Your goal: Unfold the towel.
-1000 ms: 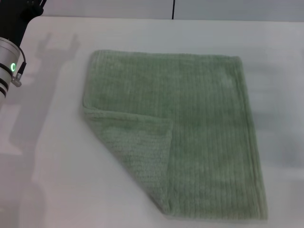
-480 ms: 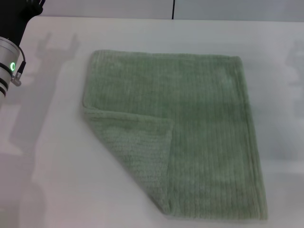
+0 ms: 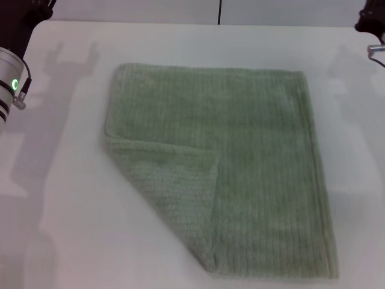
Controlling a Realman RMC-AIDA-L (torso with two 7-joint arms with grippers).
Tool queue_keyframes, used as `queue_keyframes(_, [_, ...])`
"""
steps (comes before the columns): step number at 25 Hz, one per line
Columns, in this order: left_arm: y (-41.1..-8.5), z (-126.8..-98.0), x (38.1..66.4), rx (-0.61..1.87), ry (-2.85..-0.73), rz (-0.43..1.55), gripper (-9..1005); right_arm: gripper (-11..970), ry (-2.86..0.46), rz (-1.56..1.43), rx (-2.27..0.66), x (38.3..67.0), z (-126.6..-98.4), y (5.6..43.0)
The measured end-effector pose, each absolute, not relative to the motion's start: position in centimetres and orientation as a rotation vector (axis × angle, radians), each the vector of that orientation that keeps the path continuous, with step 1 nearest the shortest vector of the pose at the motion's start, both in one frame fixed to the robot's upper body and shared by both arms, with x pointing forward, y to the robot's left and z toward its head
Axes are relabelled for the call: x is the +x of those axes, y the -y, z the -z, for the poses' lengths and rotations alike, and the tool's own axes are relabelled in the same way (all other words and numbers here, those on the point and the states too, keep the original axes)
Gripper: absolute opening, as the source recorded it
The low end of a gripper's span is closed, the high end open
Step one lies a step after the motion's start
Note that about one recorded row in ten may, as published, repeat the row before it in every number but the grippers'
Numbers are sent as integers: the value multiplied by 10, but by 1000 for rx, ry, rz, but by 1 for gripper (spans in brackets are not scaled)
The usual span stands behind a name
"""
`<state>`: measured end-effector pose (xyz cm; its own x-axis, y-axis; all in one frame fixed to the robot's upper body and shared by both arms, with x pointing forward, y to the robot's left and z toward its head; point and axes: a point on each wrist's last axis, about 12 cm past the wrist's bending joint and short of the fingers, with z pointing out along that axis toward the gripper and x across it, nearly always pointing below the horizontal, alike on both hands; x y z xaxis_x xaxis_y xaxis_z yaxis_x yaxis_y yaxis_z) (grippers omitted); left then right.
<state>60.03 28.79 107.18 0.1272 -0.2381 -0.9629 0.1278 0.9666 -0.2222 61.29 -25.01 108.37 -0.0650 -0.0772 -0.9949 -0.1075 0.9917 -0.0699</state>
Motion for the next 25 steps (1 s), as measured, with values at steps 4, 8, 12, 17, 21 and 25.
queue_keyframes(4, [-288,-1072,600,-93,-1420,266,812,-2,-1788,-73,-177,623,-1099,239])
queue_keyframes(8, [-288,-1072,600,-94,-1419,266,812,-1,-1888,-114,-215,626,-1112,232])
queue_keyframes(12, [-288,-1072,600,-94,-1419,266,812,-1,-1990,-160,-274,624,-1128,222])
queue_keyframes(17, [-289,-1072,601,-95,-1418,264,812,-1,-2093,-201,-336,624,-1144,213])
queue_keyframes(21, [-289,-1074,601,-92,-1408,266,812,-1,-2222,-216,-403,626,-1148,207])
queue_keyframes(25, [-289,-1075,602,-90,-1403,264,812,-1,-2284,-212,-454,629,-1149,203])
